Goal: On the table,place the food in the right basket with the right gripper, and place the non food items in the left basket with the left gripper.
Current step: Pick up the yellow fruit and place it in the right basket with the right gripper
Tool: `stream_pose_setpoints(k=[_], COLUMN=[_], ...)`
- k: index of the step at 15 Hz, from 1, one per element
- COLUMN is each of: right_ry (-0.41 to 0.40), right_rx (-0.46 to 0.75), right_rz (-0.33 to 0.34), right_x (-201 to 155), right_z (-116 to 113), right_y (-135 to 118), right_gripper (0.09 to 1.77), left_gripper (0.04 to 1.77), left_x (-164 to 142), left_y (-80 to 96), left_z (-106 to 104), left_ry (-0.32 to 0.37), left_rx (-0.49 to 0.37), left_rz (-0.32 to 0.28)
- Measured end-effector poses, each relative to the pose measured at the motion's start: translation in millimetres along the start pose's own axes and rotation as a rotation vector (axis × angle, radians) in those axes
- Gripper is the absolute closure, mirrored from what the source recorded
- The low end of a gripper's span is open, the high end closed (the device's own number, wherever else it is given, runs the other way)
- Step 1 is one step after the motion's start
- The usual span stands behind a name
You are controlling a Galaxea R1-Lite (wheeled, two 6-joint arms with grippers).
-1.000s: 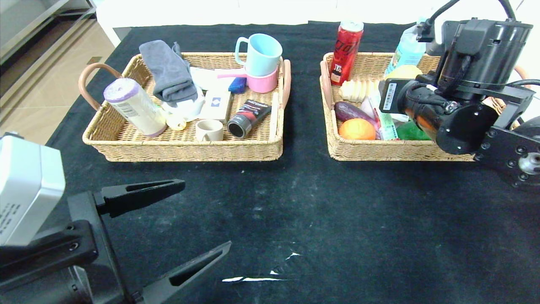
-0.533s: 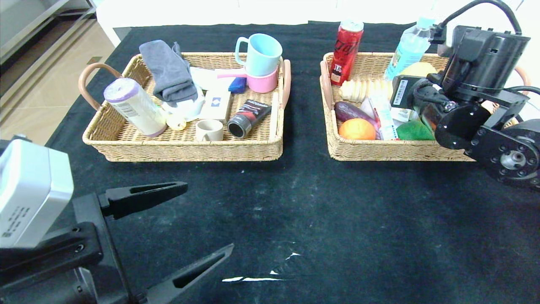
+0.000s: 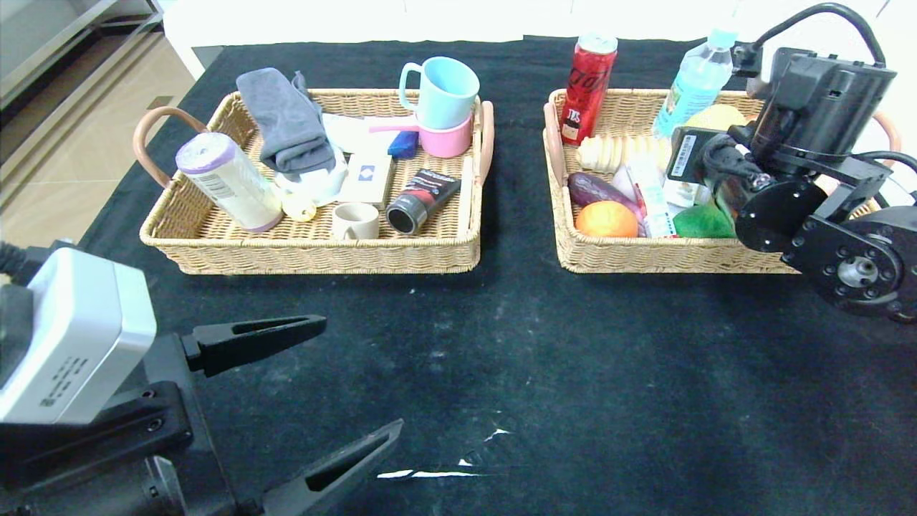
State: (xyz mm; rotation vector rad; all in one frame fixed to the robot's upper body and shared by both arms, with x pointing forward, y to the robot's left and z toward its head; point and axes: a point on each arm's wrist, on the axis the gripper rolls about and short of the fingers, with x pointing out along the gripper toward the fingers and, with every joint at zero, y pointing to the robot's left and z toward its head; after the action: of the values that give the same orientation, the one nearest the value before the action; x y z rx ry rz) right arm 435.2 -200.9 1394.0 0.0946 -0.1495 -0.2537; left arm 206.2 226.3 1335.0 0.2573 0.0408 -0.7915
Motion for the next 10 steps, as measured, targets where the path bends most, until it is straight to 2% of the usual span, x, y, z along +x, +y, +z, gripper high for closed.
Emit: stream_pose_setpoints(k=[7,10], right_ry=[0.002,0.006], right_rx=[-0.006,-0.007], right_rz=[0.005,0.006], right_x=[0.8,-0.5], right_z=[-5.8,-7.2], right_y=[3.6,3.8], right_gripper=[0.68,0.5], left_gripper=[0.09,0.09], left_x=[1.7,2.1], left_y=[-0.2,-0.4], left_z=[-1.4,-2.0], left_ry=[0.008,0.011], left_rx=[0.001,0.001], left_rz=[0.0,-0.003])
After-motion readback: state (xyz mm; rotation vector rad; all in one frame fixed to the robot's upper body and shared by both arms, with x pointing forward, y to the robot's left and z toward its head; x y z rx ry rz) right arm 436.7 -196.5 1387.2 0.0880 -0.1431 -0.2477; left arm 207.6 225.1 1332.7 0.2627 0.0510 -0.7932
